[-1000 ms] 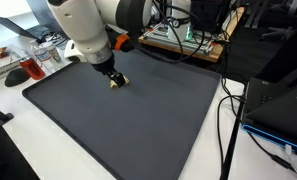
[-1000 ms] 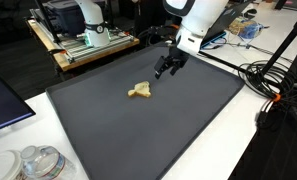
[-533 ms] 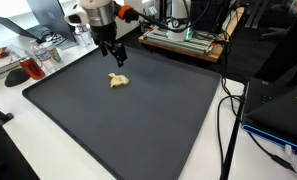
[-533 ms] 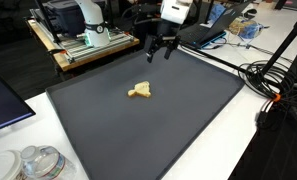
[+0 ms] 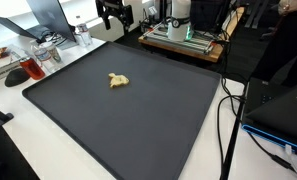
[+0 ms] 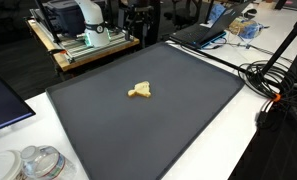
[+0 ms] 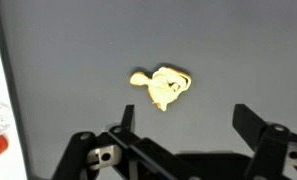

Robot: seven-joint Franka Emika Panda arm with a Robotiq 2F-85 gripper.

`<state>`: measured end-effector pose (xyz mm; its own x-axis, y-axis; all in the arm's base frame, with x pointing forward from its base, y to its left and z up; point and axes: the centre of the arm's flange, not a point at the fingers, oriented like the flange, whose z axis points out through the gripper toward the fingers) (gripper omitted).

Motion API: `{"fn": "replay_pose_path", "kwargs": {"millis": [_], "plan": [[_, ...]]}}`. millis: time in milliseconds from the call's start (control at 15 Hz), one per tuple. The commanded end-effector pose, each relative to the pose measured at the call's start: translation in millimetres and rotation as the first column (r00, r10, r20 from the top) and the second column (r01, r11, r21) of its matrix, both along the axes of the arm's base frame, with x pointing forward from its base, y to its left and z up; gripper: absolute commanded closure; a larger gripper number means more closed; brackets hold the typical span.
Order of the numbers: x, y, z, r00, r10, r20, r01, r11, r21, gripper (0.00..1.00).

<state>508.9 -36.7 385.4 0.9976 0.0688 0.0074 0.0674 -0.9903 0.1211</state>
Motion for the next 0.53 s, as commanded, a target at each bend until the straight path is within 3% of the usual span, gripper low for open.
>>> {"fn": "replay_pose_path", "kwargs": {"millis": [0, 67, 133, 467], "plan": [[-62.0, -22.7, 20.6, 0.989, 0.138, 0.049, -0.141, 0.988, 0.057, 0.0], [-71.2, -28.8, 24.7, 0.978, 0.194, 0.076, -0.199, 0.978, 0.06, 0.0], [-35.3, -16.5, 15.6, 0.993, 0.116, 0.027, -0.116, 0.993, 0.028, 0.0], [-58.9, -24.0, 23.4, 0.982, 0.177, 0.061, -0.18, 0.983, 0.036, 0.0]]}}
